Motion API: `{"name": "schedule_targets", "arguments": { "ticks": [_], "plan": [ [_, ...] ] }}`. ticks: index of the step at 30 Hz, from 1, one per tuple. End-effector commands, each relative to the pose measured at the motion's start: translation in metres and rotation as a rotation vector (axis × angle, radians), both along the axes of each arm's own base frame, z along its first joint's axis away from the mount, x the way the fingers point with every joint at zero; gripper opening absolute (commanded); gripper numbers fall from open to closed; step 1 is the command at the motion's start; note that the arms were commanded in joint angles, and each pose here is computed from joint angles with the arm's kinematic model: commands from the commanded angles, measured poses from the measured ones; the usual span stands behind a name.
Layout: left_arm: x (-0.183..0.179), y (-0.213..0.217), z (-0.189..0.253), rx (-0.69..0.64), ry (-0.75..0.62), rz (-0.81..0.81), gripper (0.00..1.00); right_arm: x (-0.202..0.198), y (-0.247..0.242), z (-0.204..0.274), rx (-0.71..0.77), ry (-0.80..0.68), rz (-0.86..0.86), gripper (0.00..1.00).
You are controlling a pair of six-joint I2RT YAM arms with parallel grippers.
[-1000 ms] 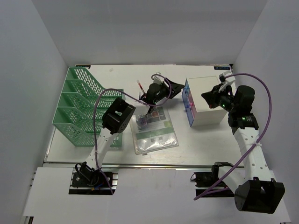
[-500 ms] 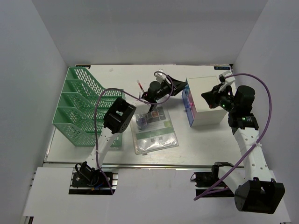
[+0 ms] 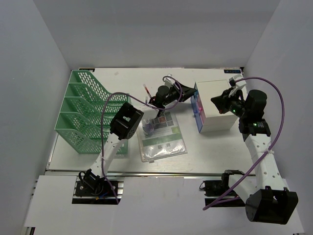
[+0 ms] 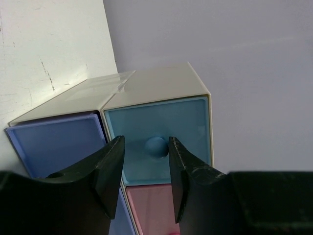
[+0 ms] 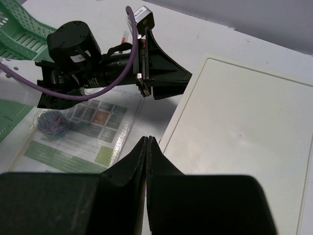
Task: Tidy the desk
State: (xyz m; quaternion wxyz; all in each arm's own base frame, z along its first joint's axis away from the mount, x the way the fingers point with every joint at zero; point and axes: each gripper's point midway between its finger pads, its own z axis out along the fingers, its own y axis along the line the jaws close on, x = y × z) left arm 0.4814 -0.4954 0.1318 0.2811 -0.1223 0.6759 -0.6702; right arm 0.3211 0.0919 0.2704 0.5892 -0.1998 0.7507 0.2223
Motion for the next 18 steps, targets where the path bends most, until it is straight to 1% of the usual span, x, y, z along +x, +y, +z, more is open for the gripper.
{"name": "schedule_targets", "arguments": {
  "ticks": [1, 4, 10, 13, 14, 17, 18],
  "plan": [
    [-0.0019, -0.0028, 0.0251, -0.027, -0.030, -0.019, 0.49, 0.0005, -0.0004, 0.0061, -0.007, -0.043, 0.005, 0.00],
    [-0.0022, -0.0029, 0.0279, -0.036, -0.027, -0.021, 0.46, 0.0011, -0.0009, 0.0056, -0.009, -0.043, 0.003, 0.00],
    [-0.0087, -0.0072, 0.0240, -0.047, -0.006, -0.038, 0.43, 0.0013, -0.0017, 0.0042, -0.012, -0.041, 0.000, 0.00],
    [-0.0089, -0.0074, 0.0275, -0.059, -0.006, -0.041, 0.37, 0.0019, -0.0016, 0.0032, -0.014, -0.040, 0.001, 0.00],
    [-0.0093, -0.0077, 0.0279, -0.060, -0.003, -0.044, 0.32, 0.0020, -0.0018, 0.0032, -0.015, -0.040, -0.001, 0.00],
    [-0.0102, -0.0076, 0.0305, -0.072, 0.002, -0.048, 0.24, 0.0021, -0.0023, 0.0021, -0.017, -0.038, -0.003, 0.00],
    [-0.0108, -0.0072, 0.0313, -0.078, 0.012, -0.049, 0.20, 0.0024, -0.0023, 0.0013, -0.017, -0.036, -0.003, 0.00]
  ]
}}
